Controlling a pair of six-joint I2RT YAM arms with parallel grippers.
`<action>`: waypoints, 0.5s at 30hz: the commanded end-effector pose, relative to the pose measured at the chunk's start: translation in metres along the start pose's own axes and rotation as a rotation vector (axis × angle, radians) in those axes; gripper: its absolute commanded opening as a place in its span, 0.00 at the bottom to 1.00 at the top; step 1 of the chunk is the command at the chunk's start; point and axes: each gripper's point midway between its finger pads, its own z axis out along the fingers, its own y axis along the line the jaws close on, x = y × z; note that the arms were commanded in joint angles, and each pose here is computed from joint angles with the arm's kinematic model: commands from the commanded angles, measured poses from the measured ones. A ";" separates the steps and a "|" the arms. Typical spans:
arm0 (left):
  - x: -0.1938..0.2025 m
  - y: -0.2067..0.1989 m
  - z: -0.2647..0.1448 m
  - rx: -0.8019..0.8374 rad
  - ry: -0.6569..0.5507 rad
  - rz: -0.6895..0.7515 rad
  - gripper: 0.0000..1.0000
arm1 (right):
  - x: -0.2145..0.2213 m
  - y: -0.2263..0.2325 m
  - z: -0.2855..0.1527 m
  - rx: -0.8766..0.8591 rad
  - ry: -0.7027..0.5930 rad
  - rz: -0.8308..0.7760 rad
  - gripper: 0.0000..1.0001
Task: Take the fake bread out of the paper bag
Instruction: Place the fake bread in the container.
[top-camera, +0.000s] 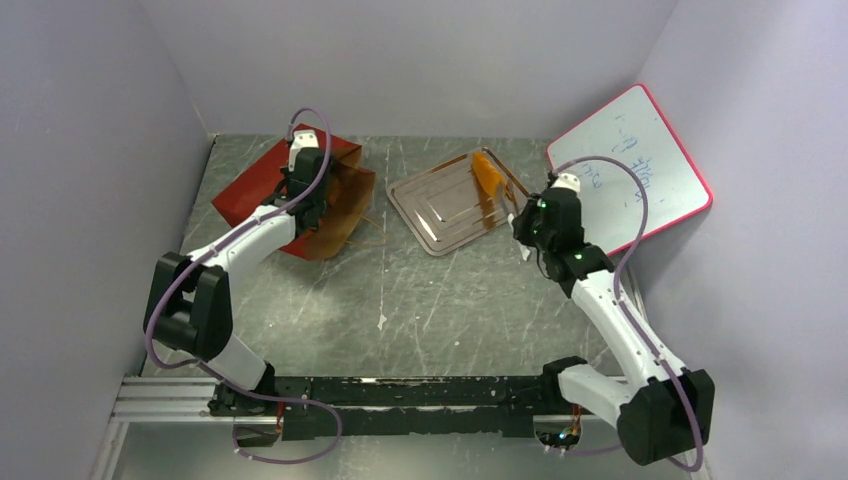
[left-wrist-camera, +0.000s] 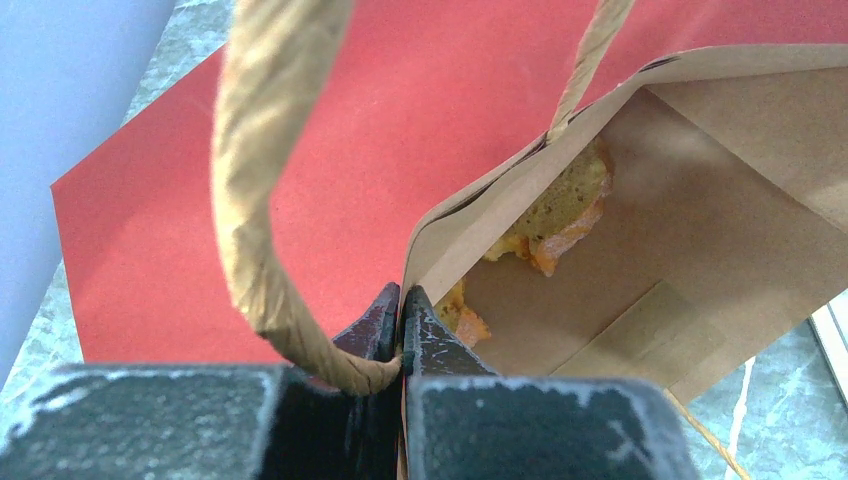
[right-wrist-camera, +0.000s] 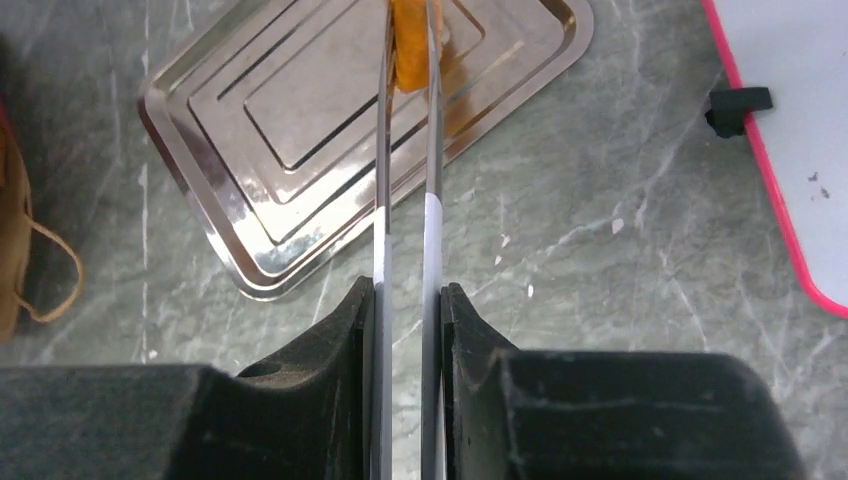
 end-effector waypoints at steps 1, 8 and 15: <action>-0.009 0.007 -0.007 -0.001 -0.014 -0.022 0.07 | -0.023 0.012 0.009 -0.195 -0.065 0.151 0.00; -0.011 0.007 -0.009 0.005 -0.019 -0.027 0.07 | -0.011 -0.004 0.026 -0.297 -0.020 0.368 0.00; -0.011 0.005 -0.010 0.012 -0.019 -0.029 0.07 | 0.002 -0.034 0.038 -0.200 0.002 0.404 0.00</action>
